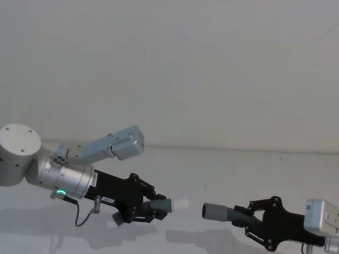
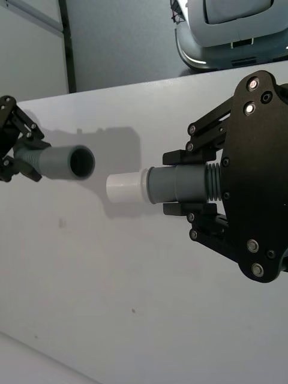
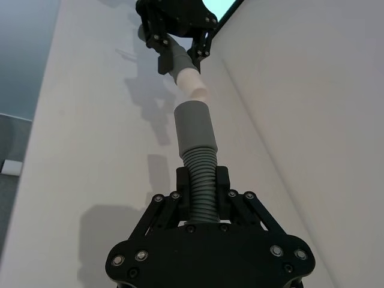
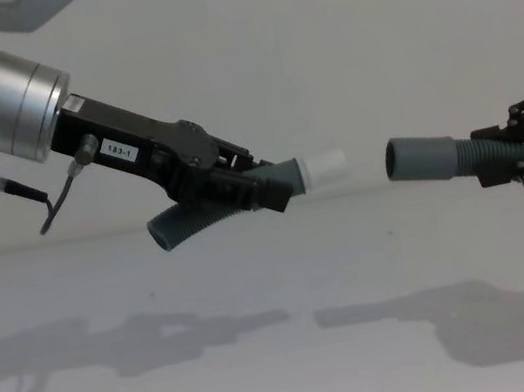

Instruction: Use both hands to pick up one end of the pipe from the table, align the ends, and insert them.

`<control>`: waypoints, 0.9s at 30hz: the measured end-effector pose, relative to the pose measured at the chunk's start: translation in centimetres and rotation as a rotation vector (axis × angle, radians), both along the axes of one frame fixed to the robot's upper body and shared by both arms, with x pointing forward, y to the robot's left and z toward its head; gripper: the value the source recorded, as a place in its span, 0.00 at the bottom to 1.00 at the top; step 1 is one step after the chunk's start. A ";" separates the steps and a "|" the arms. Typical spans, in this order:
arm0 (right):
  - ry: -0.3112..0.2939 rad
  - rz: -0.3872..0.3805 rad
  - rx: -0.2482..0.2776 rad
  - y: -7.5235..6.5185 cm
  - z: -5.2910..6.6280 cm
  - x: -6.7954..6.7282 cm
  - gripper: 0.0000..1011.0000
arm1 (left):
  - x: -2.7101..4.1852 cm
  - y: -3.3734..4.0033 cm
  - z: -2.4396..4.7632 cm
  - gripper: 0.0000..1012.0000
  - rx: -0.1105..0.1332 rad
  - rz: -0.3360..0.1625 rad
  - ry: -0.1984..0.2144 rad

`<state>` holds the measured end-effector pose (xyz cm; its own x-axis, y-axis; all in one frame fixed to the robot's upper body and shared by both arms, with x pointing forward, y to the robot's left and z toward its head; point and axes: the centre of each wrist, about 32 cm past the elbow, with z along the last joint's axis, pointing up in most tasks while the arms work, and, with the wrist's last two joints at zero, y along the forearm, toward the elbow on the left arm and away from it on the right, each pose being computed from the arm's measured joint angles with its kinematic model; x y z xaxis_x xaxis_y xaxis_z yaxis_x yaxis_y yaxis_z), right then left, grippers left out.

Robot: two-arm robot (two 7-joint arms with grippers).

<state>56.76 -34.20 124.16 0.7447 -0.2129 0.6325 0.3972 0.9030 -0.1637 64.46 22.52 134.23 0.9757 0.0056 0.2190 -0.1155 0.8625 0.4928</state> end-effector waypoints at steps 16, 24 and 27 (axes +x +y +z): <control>-0.025 -0.018 -0.013 0.7 0.2 0.4 0.22 | 0.32 -0.18 0.23 0.32 0.007 -0.024 0.016; -0.029 -0.008 -0.019 0.9 0.1 0.4 0.22 | 0.64 -0.18 0.20 0.32 0.005 -0.027 0.016; -0.029 -0.005 -0.021 0.9 0.1 0.4 0.22 | 0.79 -0.15 0.19 0.32 0.004 -0.030 0.017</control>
